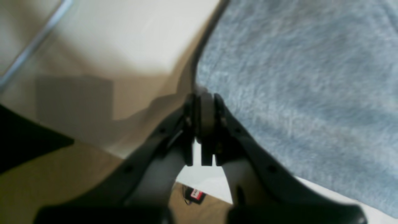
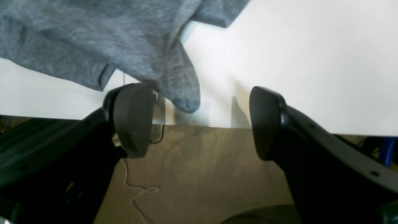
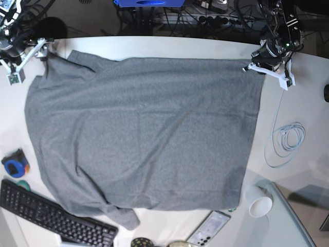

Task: Layout the t-shirt on the table in an organized manner, then fold the t-shirt properly
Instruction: 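Regrasp the grey shirt's edge corners with both grippers, then hold the shirt edge taut between both grippers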

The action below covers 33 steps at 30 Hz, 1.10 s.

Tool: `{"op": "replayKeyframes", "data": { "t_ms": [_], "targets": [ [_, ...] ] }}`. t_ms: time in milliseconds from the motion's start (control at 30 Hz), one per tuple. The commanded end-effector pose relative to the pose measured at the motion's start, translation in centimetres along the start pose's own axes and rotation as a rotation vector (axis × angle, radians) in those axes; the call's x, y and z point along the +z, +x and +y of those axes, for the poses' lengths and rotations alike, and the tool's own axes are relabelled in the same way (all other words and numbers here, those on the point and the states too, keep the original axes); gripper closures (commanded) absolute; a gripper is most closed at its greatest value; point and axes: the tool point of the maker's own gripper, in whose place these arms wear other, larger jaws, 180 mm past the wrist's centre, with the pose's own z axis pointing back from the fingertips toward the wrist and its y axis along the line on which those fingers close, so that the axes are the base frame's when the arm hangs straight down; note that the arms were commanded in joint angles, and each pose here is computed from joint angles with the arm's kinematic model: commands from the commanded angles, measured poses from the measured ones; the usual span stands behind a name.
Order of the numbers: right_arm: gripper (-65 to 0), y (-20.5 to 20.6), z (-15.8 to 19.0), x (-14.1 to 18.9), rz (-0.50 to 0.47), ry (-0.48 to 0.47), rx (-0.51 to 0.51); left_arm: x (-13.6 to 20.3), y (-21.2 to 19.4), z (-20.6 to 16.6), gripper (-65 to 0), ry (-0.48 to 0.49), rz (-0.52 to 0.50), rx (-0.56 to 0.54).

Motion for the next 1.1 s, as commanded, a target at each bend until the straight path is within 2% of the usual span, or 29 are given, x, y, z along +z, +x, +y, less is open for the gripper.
{"op": "replayKeyframes", "data": {
  "t_ms": [0,333,367,400,500,533,600,700,833,1067],
  "targets": [
    [-44.3,0.6,-0.3,0.3,-0.02,-0.007,0.009,0.3,1.1,0.1,0.0,0.002,-0.034,-0.007],
    [-42.8,-1.1,0.8,-2.2,0.038,0.059,-0.049,0.4,1.2,0.2,0.0,0.006,-0.036,-0.013],
    [-39.6,-1.0,0.8,-2.2,0.037,0.059,-0.049,0.4,1.2,0.2,0.0,0.006,-0.036,-0.013],
    [-32.9,-1.0,0.8,-2.2,0.037,0.059,-0.049,0.4,1.2,0.2,0.0,0.006,-0.036,-0.013],
    [-2.1,-1.3,0.5,-2.0,0.045,0.051,-0.049,0.4,1.1,0.2,0.0,0.006,-0.035,-0.013],
    [0.0,-1.5,0.5,-2.0,0.048,0.05,-0.05,0.4,1.3,0.4,0.0,0.009,-0.037,-0.018],
    [-2.4,-2.5,0.8,-1.8,0.07,0.058,-0.048,0.4,1.4,0.4,0.0,0.008,-0.04,-0.018],
    [0.0,-3.2,1.1,-1.7,0.085,0.061,-0.049,0.5,1.5,0.5,0.0,0.011,-0.04,-0.022],
    [0.0,-4.5,0.6,-1.3,0.158,0.05,-0.048,0.5,1.5,0.5,0.0,0.012,-0.04,-0.023],
    [-0.2,-4.4,0.3,-1.3,0.171,0.048,-0.018,0.4,1.6,0.5,0.0,0.011,-0.041,-0.022]
  ]
}}
